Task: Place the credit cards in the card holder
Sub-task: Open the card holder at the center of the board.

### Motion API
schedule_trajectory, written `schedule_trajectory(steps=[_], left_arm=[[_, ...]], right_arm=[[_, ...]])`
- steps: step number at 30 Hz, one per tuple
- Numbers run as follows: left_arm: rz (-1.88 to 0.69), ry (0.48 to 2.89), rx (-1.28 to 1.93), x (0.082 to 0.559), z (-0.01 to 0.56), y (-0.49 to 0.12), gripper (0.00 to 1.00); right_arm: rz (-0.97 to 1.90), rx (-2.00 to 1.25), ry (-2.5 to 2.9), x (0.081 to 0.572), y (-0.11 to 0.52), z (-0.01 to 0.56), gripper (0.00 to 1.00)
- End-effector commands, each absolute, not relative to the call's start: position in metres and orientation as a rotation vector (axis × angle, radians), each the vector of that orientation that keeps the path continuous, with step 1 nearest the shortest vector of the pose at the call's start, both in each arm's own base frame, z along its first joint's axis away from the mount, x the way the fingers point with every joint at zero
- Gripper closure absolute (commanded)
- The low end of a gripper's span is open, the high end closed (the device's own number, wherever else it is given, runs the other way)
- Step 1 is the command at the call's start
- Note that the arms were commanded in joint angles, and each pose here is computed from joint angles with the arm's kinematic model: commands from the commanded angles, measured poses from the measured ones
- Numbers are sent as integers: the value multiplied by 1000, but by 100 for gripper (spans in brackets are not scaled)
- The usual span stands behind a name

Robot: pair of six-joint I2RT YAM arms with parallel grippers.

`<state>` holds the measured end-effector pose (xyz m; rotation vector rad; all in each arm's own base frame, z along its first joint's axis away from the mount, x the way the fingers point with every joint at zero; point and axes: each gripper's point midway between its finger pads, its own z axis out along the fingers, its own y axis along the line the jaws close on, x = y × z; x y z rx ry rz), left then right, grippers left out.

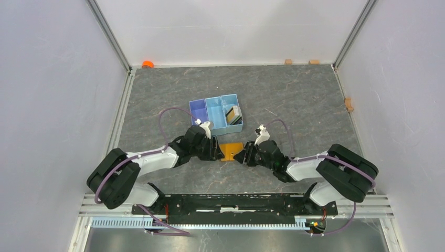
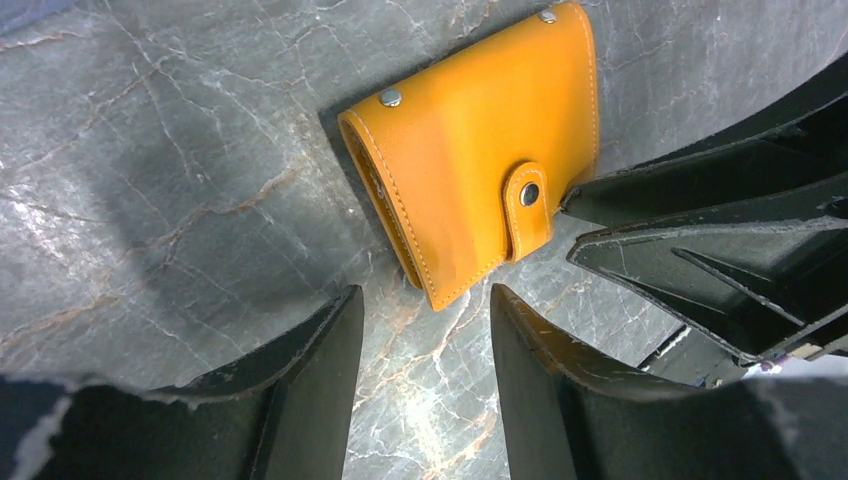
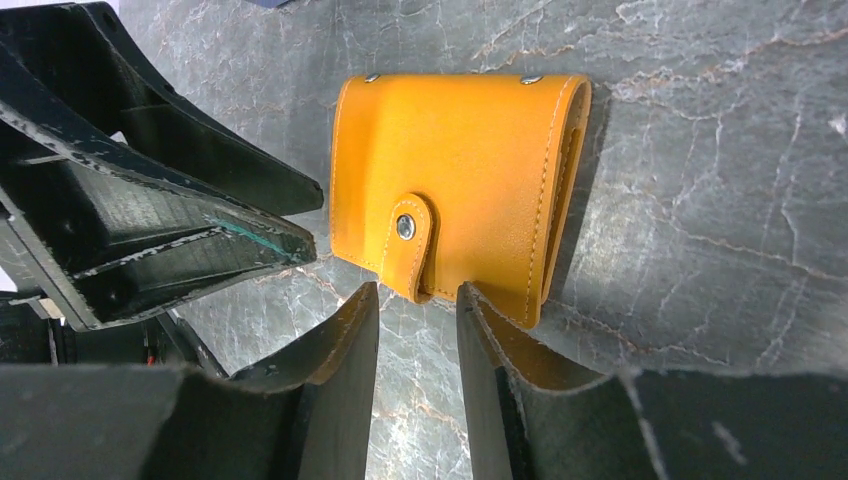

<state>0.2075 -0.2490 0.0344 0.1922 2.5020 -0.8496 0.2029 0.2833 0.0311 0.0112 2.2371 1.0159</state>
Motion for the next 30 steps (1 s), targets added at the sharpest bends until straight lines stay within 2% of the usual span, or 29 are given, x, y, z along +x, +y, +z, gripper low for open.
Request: schedule_trajectory(steps=[1, 10, 17, 30], left_arm=[[-878, 2424, 211, 230, 48, -259, 44], [-898, 2376, 169, 249, 59, -259, 44], [-897, 2412, 177, 250, 46, -262, 45], [-772, 2473, 198, 246, 23, -246, 50]], right_arm=[[1028, -18, 2215, 213, 291, 37, 60], [1049, -53, 2193, 217, 296, 48, 57], [1074, -54, 2177, 220, 300, 52, 56], [1073, -13, 2223, 226, 301, 33, 60]])
